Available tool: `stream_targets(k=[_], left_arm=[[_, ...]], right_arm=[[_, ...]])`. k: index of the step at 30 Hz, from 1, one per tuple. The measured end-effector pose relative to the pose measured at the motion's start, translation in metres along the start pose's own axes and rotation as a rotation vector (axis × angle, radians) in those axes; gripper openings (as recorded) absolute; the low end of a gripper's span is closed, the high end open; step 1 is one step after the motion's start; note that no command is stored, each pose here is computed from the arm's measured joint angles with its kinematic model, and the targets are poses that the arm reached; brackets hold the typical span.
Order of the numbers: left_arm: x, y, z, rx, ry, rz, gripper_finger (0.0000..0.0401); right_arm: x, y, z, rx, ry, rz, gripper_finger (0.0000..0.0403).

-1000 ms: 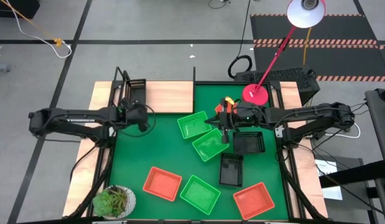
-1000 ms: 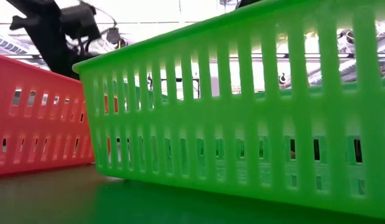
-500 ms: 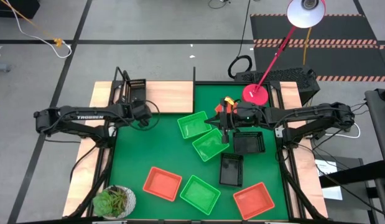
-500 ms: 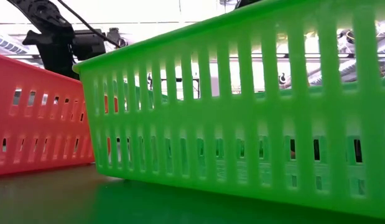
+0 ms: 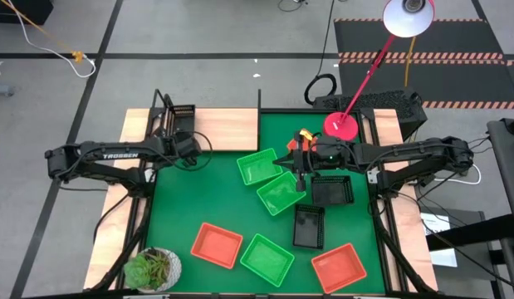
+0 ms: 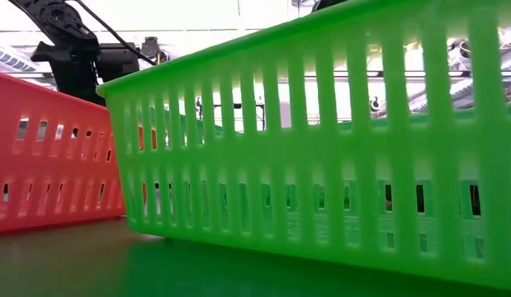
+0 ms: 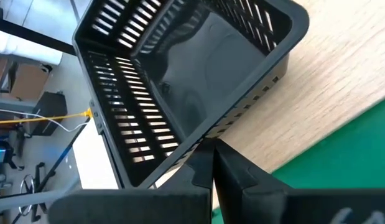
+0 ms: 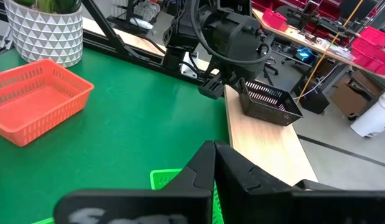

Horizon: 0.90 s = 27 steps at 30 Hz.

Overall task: Stack baskets on shelf by color
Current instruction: Put the black bin on the shelf, then put the green bin on the shelf

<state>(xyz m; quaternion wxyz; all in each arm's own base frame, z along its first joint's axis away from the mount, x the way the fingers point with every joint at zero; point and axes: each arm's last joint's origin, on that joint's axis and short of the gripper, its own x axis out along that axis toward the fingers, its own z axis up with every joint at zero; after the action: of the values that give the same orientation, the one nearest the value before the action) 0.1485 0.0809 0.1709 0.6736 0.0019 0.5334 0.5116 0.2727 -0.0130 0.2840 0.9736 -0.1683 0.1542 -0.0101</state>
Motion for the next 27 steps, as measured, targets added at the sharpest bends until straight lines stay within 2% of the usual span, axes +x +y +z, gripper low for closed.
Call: stream_targets(k=[8,13,16,21,27], left_arm=[[-0.002,0.000,0.001,0.004,0.008,-0.024,0.0017],[-0.010,-0.002,0.005,0.014,-0.005,-0.077,0.0006],[-0.021,-0.002,0.011,0.019,0.001,-0.126,0.0004],[-0.047,0.001,0.025,-0.004,-0.028,-0.174,0.0015],[-0.082,-0.004,0.039,0.011,-0.139,-0.271,0.0016]], right_arm=[[0.000,0.000,0.000,0.003,0.000,0.001,0.0000],[0.000,0.000,0.000,0.017,0.000,0.001,0.0000],[0.000,0.000,0.000,0.040,-0.001,-0.003,0.0000],[0.003,-0.004,0.002,0.134,-0.004,-0.134,0.0000],[0.020,0.001,-0.008,0.173,0.028,-0.117,0.0000]])
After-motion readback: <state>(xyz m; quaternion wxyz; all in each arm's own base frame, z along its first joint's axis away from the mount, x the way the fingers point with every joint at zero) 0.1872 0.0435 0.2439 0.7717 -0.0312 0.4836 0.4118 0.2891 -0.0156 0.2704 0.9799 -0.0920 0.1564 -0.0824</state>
